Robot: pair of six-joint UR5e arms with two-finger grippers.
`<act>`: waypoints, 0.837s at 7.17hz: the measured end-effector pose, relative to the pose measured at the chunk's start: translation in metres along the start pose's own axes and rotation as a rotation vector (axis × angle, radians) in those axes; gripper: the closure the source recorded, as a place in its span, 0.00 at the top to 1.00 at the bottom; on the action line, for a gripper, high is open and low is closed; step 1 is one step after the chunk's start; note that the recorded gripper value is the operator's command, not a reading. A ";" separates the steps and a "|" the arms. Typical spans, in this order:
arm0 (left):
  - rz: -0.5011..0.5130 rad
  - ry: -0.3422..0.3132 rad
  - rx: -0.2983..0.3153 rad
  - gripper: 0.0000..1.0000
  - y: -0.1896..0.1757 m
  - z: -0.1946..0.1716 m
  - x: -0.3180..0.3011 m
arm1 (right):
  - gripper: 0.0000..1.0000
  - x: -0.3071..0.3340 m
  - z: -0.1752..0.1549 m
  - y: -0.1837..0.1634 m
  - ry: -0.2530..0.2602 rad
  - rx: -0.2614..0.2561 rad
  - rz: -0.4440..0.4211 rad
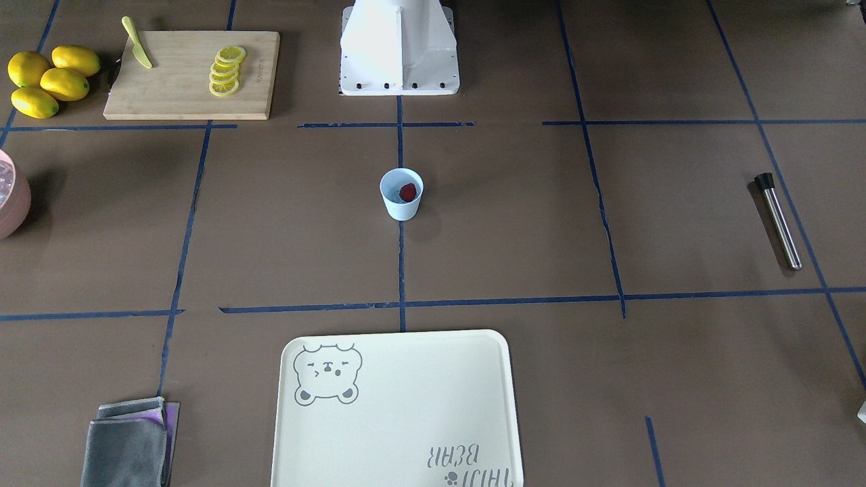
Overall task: Mash ice and strawberries in cup
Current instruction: 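Lay the muddler flat on the table and open the left gripper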
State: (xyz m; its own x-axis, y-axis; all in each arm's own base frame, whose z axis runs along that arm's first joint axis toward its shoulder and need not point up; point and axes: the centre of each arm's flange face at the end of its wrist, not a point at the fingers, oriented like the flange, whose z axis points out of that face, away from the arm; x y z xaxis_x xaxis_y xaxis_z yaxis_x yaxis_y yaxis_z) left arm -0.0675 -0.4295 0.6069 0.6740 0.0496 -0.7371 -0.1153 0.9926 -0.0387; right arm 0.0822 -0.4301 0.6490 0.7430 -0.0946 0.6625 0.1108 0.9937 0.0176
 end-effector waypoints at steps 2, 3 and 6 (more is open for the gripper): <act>0.031 -0.011 0.032 1.00 -0.006 0.008 -0.011 | 0.99 0.000 0.000 0.000 0.000 0.000 0.000; 0.059 -0.022 0.060 1.00 -0.010 0.015 -0.021 | 0.99 0.000 0.000 0.000 0.000 0.000 -0.001; -0.009 -0.034 0.116 1.00 -0.016 0.016 -0.027 | 0.99 0.000 -0.001 -0.001 0.000 0.002 -0.004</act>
State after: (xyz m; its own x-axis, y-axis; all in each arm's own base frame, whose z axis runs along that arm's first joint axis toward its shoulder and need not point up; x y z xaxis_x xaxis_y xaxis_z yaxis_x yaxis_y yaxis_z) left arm -0.0727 -0.4448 0.6382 0.6989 0.0423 -0.7139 -0.0255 0.9991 0.0343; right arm 0.0822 -0.4311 0.6482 0.7428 -0.0989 0.6622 0.1127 0.9934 0.0220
